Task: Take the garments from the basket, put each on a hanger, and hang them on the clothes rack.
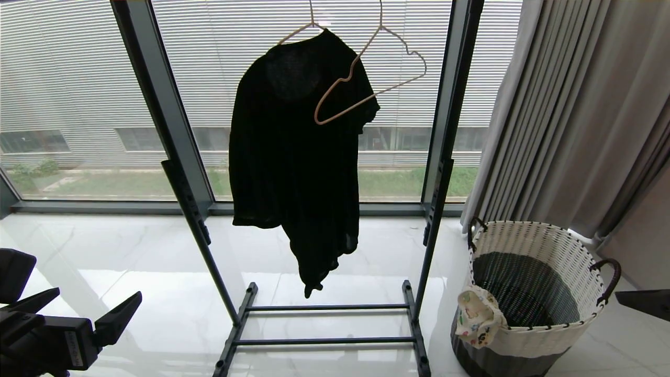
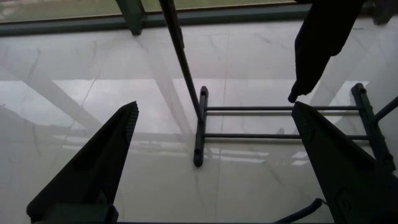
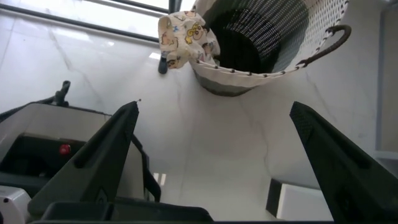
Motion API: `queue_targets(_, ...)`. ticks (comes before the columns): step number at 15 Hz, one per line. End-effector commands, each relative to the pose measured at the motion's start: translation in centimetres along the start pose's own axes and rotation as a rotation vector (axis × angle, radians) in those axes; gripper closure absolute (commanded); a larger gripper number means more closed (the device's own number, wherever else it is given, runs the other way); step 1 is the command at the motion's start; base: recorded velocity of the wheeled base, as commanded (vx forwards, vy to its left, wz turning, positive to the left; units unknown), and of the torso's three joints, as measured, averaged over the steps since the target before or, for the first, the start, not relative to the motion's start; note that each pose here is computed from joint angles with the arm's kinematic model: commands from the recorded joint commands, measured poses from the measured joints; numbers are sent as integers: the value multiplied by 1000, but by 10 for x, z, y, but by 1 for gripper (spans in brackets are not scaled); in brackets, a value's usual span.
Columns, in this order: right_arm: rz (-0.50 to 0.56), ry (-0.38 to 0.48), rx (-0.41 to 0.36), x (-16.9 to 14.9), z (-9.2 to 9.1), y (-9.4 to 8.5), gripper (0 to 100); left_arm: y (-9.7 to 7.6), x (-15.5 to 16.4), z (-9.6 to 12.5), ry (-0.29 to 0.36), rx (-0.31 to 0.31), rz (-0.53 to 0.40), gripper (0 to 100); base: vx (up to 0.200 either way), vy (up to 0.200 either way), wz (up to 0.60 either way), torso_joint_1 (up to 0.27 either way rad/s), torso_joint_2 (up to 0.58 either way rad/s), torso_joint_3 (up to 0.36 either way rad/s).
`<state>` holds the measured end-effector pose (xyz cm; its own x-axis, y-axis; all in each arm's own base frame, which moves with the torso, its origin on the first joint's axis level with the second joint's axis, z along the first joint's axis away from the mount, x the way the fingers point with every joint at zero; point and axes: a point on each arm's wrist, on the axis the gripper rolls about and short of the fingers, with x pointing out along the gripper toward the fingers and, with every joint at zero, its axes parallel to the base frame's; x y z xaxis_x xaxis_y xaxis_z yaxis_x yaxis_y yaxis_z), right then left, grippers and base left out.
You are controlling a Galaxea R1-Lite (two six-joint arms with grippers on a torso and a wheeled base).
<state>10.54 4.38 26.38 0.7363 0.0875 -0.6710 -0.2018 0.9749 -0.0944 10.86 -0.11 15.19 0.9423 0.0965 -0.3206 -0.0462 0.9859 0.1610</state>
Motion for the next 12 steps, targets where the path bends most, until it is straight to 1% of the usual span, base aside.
queue_targets(1,1,-1,0,0,0,0,0,0,0,0,-1,0,1,0,0,0,0,-119,442,325)
queue_targets(4,3,-32,-7,9,-2,2,0,0,0,0,-1,0,2,0,0,0,0,-43,183,120)
queue_targets(5,1,-51,-30,14,-3,2,0,0,0,1,-1,0,2,0,200,0,0,-17,61,32)
queue_targets(6,-10,-55,-72,19,-6,1,0,0,1,1,-1,0,2,0,200,0,0,-7,41,41)
queue_targets(7,-17,-38,-131,22,-12,0,0,0,1,1,-2,1,2,0,200,0,0,-12,12,32)
queue_targets(8,-18,-35,-142,23,-13,0,0,0,1,1,-2,1,2,0,200,0,0,-12,7,22)
queue_targets(9,-8,4,-250,29,-23,-1,0,0,1,1,-2,1,2,0,200,0,0,2,17,2)
queue_targets(10,14,17,-280,33,-28,-1,0,0,1,2,-5,1,3,0,200,0,0,2,12,2)
queue_targets(11,47,49,-314,38,-35,1,0,0,1,3,-8,2,3,0,200,0,0,-2,7,2)
queue_targets(12,86,103,-364,47,-45,3,0,0,0,4,-13,2,2,0,200,0,0,7,2,7)
